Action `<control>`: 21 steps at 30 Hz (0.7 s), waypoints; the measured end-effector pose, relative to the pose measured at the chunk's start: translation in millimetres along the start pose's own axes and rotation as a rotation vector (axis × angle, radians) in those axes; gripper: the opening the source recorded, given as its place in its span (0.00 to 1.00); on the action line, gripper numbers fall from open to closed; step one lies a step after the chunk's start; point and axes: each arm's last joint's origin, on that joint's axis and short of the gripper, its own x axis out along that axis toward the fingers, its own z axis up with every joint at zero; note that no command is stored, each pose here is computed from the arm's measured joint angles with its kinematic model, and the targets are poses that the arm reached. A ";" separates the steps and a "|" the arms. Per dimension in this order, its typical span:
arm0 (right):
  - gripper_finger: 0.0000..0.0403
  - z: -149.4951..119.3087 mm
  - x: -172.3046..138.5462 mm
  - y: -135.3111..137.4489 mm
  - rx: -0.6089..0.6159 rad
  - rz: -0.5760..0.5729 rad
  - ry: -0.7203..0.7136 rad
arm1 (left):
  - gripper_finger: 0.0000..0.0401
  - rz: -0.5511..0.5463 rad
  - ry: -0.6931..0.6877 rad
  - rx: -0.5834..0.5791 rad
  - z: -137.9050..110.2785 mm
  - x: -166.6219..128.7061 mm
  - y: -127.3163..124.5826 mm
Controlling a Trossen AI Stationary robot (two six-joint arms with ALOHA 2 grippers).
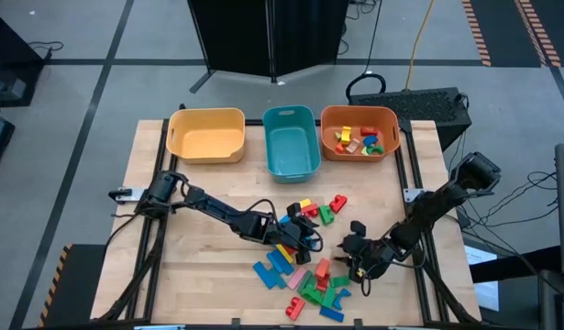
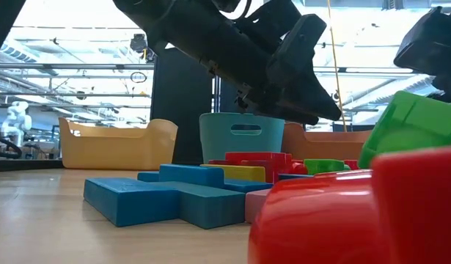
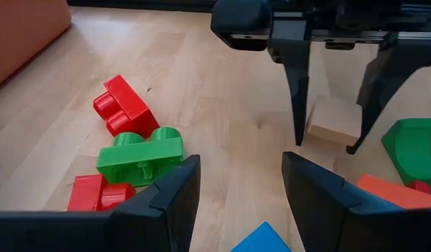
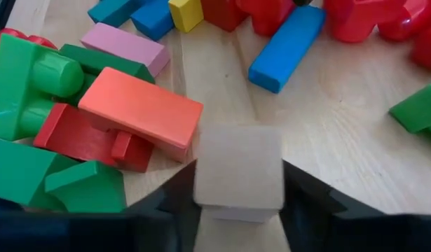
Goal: Sort blocks by size
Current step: Put the light brown arch block into the orange bin
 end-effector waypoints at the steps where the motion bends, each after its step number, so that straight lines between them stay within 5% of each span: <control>1: 0.31 0.1 0.0 -0.1 -0.004 -0.002 -0.002 | 0.48 0.000 0.000 0.000 0.0 0.0 0.0; 11: 0.29 16.0 -8.8 -10.7 -0.002 -0.127 -0.132 | 0.48 0.002 0.010 0.005 -0.9 -0.1 0.2; 21: 0.30 50.8 -50.5 -55.6 -0.004 -0.416 -0.281 | 0.48 0.022 0.022 0.068 -1.9 0.5 2.6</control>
